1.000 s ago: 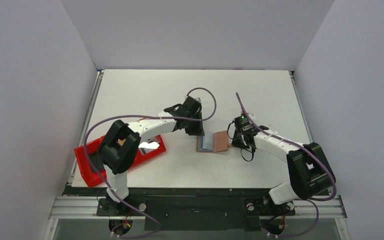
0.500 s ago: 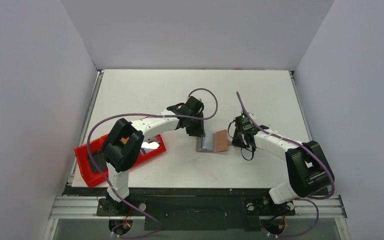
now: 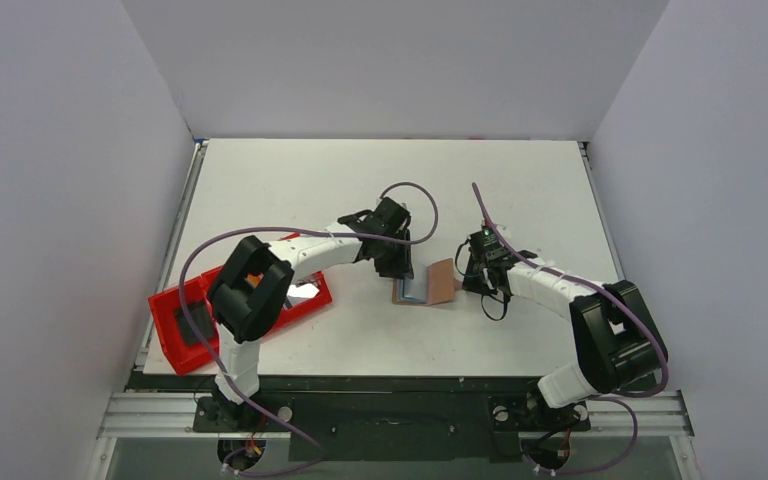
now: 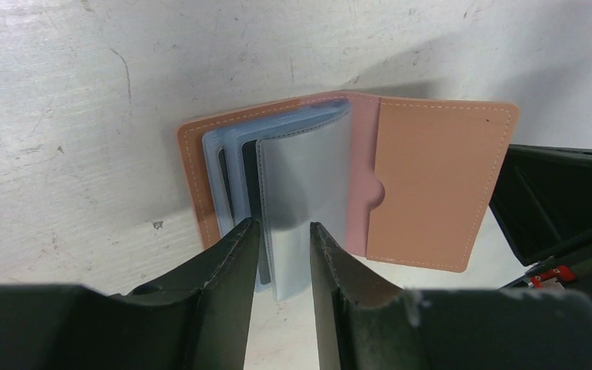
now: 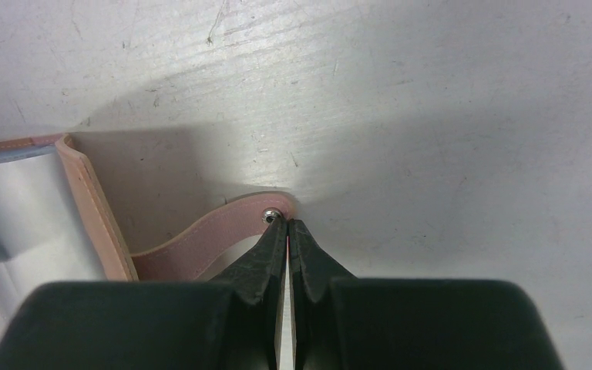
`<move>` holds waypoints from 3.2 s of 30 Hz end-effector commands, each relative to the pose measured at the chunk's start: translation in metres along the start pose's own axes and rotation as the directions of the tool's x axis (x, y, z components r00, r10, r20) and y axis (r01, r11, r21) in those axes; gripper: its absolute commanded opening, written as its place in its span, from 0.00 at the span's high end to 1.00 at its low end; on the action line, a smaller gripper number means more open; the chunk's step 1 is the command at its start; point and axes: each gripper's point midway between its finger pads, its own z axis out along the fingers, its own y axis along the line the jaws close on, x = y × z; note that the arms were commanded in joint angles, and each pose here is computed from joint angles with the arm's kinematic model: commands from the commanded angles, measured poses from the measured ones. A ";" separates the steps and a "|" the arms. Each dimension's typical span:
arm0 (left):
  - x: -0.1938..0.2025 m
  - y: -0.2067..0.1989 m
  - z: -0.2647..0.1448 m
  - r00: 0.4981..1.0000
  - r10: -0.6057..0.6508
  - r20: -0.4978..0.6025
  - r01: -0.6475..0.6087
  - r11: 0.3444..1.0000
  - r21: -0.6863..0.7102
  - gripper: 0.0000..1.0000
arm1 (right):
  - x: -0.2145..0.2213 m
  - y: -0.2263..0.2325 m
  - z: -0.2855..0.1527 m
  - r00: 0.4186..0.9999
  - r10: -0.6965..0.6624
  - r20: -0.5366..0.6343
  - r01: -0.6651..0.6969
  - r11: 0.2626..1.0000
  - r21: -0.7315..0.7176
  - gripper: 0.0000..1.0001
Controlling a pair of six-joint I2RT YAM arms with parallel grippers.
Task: Take the credit cards out of the card holder
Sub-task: Open the card holder at the center of the board.
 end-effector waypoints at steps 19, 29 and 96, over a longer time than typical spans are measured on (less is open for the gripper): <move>0.002 -0.039 0.013 0.999 0.045 0.001 -0.045 0.992 0.119 0.81 | 0.000 -0.002 -0.001 1.000 -0.001 0.006 0.001 1.000 -0.005 1.00; 0.000 -0.064 0.015 0.997 0.071 0.004 -0.070 0.978 0.197 0.72 | -0.031 0.013 -0.040 0.995 0.016 0.101 -0.009 0.997 -0.073 0.79; -0.020 -0.130 -0.023 0.993 0.000 -0.119 0.063 0.848 0.527 0.33 | -0.006 0.101 -0.083 0.983 -0.020 0.182 0.109 0.863 -0.493 1.00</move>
